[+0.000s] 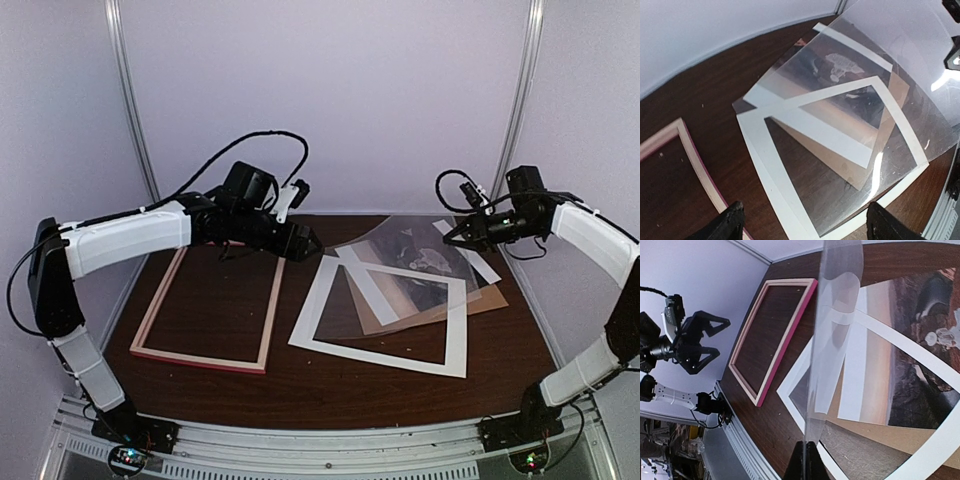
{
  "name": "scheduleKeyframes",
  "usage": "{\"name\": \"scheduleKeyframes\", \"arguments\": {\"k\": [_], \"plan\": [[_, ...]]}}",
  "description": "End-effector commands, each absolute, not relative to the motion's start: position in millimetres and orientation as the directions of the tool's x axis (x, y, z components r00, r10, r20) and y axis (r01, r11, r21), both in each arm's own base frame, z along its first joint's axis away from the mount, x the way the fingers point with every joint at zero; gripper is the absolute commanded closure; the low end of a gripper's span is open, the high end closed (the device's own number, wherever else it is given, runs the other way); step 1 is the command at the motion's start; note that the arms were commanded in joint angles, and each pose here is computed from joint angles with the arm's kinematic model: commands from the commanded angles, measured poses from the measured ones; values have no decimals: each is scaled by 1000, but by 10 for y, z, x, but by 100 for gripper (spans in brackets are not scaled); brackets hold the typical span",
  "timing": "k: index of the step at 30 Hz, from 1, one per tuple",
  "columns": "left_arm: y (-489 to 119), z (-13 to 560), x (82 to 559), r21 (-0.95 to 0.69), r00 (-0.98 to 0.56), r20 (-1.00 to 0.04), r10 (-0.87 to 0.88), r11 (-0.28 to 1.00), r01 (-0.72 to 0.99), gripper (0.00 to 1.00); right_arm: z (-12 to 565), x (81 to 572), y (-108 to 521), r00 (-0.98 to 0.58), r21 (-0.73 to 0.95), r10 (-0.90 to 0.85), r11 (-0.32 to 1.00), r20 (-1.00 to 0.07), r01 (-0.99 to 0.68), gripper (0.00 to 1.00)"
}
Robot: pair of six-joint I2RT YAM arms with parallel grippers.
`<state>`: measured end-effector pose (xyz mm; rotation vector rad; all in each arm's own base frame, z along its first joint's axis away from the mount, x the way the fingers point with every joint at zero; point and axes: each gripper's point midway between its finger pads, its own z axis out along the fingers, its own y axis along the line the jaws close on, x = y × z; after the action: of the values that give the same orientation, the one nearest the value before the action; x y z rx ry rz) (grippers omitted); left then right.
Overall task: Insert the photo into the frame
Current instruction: Pick up the glass panel from the mat board, then pass from the right arm to the left
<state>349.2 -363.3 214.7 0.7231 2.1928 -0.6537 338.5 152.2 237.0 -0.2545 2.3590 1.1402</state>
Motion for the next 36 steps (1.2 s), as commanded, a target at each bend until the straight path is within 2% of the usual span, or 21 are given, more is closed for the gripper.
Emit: {"name": "scheduleKeyframes", "arguments": {"k": [1, 6, 11, 22, 36], "plan": [[-3652, 2564, 3356, -73, -384, -818, 428, 586, 807, 15, 2899, 3064, 1817, -782, 643, -53, 537, -622, -547, 100], [-3645, 2651, 3257, 6, -285, -818, 500, 502, 865, 15, 3286, 2723, 1987, -701, 554, -150, 507, -698, -660, 100], [-3758, 2733, 3081, -26, -240, -817, 525, 383, 923, 15, 3479, 2399, 2150, -637, 504, -238, 438, -733, -744, 100], [-3706, 3047, 2949, 65, -112, -820, 561, 286, 956, 8, 3617, 1962, 2300, -553, 422, -390, 374, -736, -826, 100], [-3798, 3285, 2808, 39, -36, -833, 553, 125, 991, 2, 3623, 1706, 2388, -468, 366, -503, 292, -726, -883, 100]]}}
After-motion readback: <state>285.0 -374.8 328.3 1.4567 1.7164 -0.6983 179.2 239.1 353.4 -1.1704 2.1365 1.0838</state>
